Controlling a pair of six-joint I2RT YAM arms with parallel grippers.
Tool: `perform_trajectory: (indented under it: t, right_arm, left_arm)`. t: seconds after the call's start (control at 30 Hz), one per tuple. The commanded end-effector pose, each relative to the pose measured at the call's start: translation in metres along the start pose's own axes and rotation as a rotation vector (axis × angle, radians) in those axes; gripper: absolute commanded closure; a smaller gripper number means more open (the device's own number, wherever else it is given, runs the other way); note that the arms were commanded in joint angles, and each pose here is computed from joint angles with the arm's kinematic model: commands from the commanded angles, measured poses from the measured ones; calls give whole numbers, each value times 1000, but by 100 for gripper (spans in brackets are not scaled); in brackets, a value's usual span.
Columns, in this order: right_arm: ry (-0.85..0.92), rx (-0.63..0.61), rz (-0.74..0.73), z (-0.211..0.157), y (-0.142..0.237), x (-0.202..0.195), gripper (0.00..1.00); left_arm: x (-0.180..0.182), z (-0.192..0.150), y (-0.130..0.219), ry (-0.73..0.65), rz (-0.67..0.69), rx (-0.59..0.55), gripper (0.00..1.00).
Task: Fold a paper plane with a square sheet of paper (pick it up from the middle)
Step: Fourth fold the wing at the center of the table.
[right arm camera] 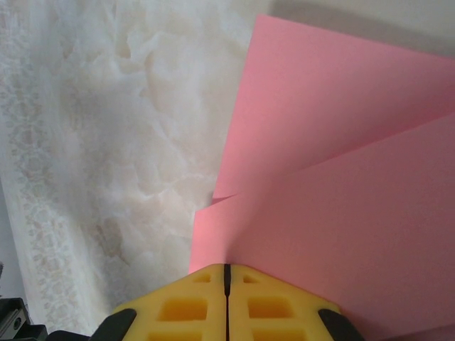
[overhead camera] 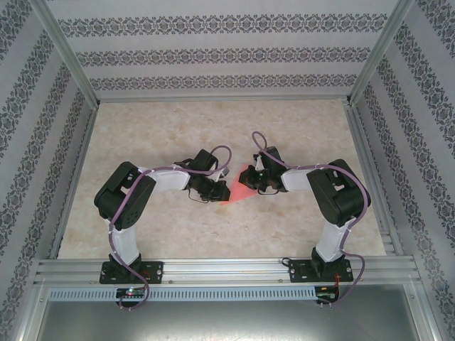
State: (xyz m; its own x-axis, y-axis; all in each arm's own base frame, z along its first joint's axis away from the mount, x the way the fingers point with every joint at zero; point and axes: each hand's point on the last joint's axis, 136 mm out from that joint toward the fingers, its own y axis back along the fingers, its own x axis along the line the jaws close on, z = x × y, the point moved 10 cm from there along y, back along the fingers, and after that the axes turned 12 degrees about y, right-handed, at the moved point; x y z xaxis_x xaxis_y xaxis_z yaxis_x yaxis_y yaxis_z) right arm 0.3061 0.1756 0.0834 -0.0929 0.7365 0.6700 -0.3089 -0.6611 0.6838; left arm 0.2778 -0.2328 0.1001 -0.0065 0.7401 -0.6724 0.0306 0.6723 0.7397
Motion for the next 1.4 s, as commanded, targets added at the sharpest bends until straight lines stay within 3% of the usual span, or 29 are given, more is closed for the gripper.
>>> perform_trajectory:
  t: [0.0, 0.47, 0.57, 0.8, 1.37]
  right_arm:
    - [-61, 84, -176, -22, -10, -31, 94]
    - [-68, 95, -197, -25, -9, -35, 94]
    - [-75, 90, -201, -26, -8, -37, 94]
    - [-86, 84, -196, -27, -8, -38, 94]
    - [-92, 93, -181, -26, -13, -38, 93]
  left_arm:
    - [11, -11, -4, 43, 59, 41, 87]
    - [35, -31, -3, 71, 134, 95, 91]
    - [34, -31, 9, 84, 29, 66, 94]
    - [-15, -7, 47, -33, -200, -119, 94]
    - [-12, 17, 5, 14, -148, -49, 95]
